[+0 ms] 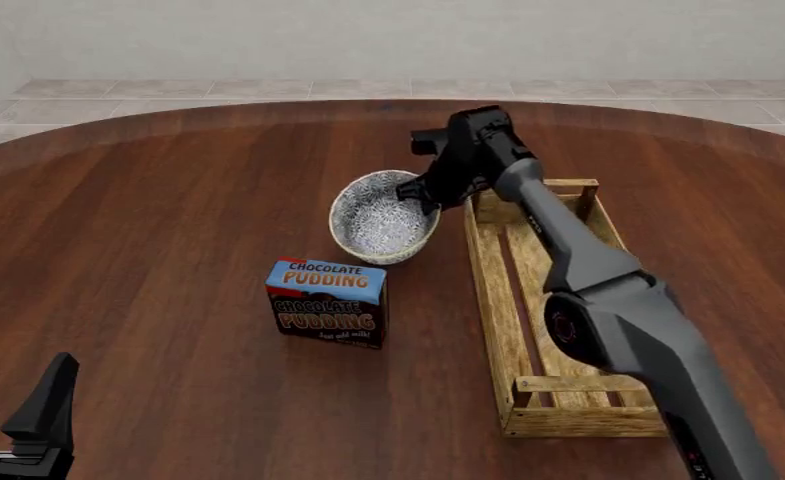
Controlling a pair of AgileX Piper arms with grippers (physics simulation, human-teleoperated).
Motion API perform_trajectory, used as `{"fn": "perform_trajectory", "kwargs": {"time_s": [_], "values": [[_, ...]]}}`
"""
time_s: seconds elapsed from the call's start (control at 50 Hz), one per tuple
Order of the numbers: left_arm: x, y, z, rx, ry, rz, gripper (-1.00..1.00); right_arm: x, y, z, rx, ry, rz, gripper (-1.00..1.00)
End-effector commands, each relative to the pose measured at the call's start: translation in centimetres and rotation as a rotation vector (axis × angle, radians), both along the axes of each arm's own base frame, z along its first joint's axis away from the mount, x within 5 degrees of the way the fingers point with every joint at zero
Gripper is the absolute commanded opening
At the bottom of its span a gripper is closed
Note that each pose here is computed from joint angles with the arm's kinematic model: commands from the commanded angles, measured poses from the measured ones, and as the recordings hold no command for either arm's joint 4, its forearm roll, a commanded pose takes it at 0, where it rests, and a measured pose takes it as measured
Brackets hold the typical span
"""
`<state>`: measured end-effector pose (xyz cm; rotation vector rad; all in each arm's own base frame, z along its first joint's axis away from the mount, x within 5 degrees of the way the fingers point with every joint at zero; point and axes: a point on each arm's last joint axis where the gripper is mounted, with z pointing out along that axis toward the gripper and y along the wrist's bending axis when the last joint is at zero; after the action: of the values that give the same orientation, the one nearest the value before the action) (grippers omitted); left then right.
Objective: Pick up the bowl on the left and put it in the tray.
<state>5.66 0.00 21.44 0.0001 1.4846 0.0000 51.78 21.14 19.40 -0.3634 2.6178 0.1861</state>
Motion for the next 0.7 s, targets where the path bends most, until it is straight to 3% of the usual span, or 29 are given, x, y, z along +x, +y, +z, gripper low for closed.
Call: {"fn": "perform_trajectory", "kwargs": {"time_s": [0.02, 0.7], "values": [[0.0, 0.0, 0.0, 0.0, 0.0, 0.0, 1.0, -0.2, -0.3, 1.7, -0.012, -0.026, 0.009, -1.0], [0.0, 0.0, 0.0, 0.0, 0.0, 0.0, 1.0, -1.0, -1.1, 5.8, -0.039, -0.104, 0.089, -1.0]]}}
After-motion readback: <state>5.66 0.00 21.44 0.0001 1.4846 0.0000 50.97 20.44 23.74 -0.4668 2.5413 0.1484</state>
